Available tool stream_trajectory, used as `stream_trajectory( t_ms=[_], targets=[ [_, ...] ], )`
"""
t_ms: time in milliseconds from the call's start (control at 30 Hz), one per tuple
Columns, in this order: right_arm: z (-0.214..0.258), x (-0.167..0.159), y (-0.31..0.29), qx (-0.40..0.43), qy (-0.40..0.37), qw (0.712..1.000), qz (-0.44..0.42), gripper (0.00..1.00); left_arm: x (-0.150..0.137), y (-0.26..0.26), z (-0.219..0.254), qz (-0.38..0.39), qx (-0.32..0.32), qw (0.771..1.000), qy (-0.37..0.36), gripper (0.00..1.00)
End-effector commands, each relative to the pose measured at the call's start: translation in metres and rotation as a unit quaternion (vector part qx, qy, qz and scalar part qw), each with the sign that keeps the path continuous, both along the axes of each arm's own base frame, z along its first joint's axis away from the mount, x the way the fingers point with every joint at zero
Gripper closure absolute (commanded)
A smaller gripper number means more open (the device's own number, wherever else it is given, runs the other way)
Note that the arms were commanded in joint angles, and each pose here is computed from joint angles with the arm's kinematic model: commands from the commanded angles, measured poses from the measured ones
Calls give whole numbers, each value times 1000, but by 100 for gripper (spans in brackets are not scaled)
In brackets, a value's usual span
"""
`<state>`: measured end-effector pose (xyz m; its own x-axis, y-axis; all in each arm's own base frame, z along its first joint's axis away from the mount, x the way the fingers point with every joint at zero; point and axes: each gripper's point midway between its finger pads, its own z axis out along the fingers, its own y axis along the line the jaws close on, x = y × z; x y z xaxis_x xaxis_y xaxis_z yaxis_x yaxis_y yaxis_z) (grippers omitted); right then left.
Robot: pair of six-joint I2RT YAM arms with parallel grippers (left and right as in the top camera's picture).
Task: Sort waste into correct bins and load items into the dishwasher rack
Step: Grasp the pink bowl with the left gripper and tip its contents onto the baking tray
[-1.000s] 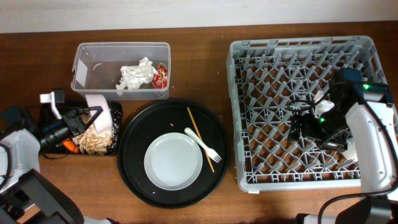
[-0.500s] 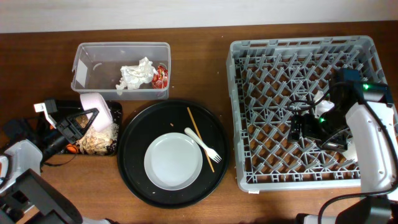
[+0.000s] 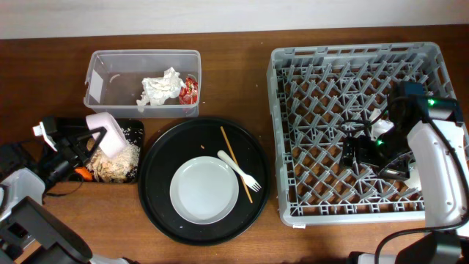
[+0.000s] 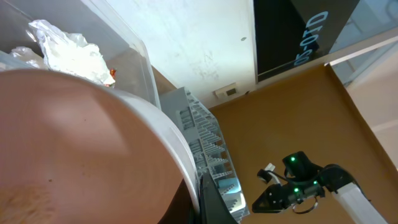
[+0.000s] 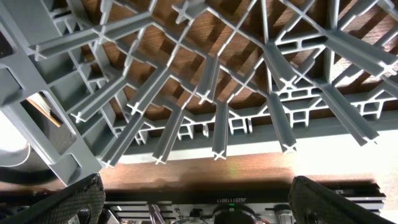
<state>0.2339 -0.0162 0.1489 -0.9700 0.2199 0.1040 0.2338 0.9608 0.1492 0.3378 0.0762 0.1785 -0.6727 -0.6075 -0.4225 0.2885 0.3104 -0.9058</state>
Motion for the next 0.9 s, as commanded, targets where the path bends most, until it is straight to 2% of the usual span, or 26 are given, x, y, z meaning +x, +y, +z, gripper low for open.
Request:
stream_trajectory(
  t_ms=[0, 33, 67, 100, 133, 167, 200, 233, 267, 300, 333, 367, 400, 433, 467, 500, 533, 567, 600, 633, 667, 700, 733, 767, 867],
  targets=[
    [1, 0, 0, -4, -1, 1000, 9, 2, 5, 9, -29, 26, -9, 994, 102, 100],
    [1, -1, 0, -4, -1, 1000, 9, 2, 2, 3, -12, 7, -58, 995, 75, 100],
    [1, -1, 0, -4, 0, 1000, 9, 2, 0, 0, -2, -4, -63, 997, 42, 100],
    [1, -1, 0, -4, 0, 1000, 9, 2, 3, 3, -12, 6, -15, 999, 39, 99],
    [1, -1, 0, -4, 0, 1000, 9, 1, 2, 3, -14, 8, -29, 998, 55, 100],
    [1, -1, 0, -4, 1, 1000, 9, 2, 0, -1, 0, -5, -31, 999, 10, 100],
    [1, -1, 0, -4, 0, 1000, 9, 2, 4, 4, -14, 8, 0, 999, 38, 99],
    [1, -1, 0, -4, 1, 1000, 9, 2, 2, 3, -4, 2, -49, 998, 46, 100],
    [1, -1, 0, -4, 1, 1000, 9, 2, 2, 2, 1, -2, -42, 999, 26, 100],
    [1, -1, 0, -4, 0, 1000, 9, 2, 7, 9, -17, 19, -22, 997, 77, 100],
    [1, -1, 0, -4, 1, 1000, 9, 2, 3, 7, 1, 2, -66, 997, 44, 100],
    [1, -1, 0, -4, 1, 1000, 9, 2, 2, 6, 5, 2, -60, 998, 37, 100],
    [1, -1, 0, -4, 0, 1000, 9, 2, 5, 10, -3, 12, -28, 999, 40, 100],
    [1, -1, 0, -4, -1, 1000, 9, 2, 7, 14, -17, 30, -36, 994, 99, 100],
    [1, -1, 0, -4, 1, 1000, 9, 2, 1, 5, 4, 1, -80, 995, 58, 100],
    [1, -1, 0, -4, 0, 1000, 9, 2, 2, 6, 6, 2, -30, 999, 14, 100],
    [1, -1, 0, -4, -1, 1000, 9, 2, 7, 13, -14, 25, 5, 998, 57, 100],
    [1, 0, 0, -4, -1, 1000, 9, 2, 8, 18, -32, 47, 1, 991, 123, 100],
    [1, 0, 0, -4, -1, 1000, 9, 2, 4, 7, -1, 6, -45, 998, 43, 100],
    [1, 0, 0, -4, -1, 1000, 9, 2, 3, 4, 7, -2, -52, 998, 29, 100],
    [1, 0, 0, -4, -1, 1000, 9, 2, 7, 9, -1, 9, -5, 1000, 21, 100],
    [1, 0, 0, -4, -1, 1000, 9, 2, 10, 15, -23, 38, 3, 995, 97, 100],
    [1, 0, 0, -4, -1, 1000, 9, 2, 3, 0, 10, -8, -50, 998, 27, 100],
    [1, 0, 0, -4, -2, 1000, 9, 2, 3, -8, 19, -19, -15, 1000, -11, 100],
    [1, 0, 0, -4, -2, 1000, 9, 2, 0, -45, 46, -65, 15, 997, -47, 100]
  ],
)
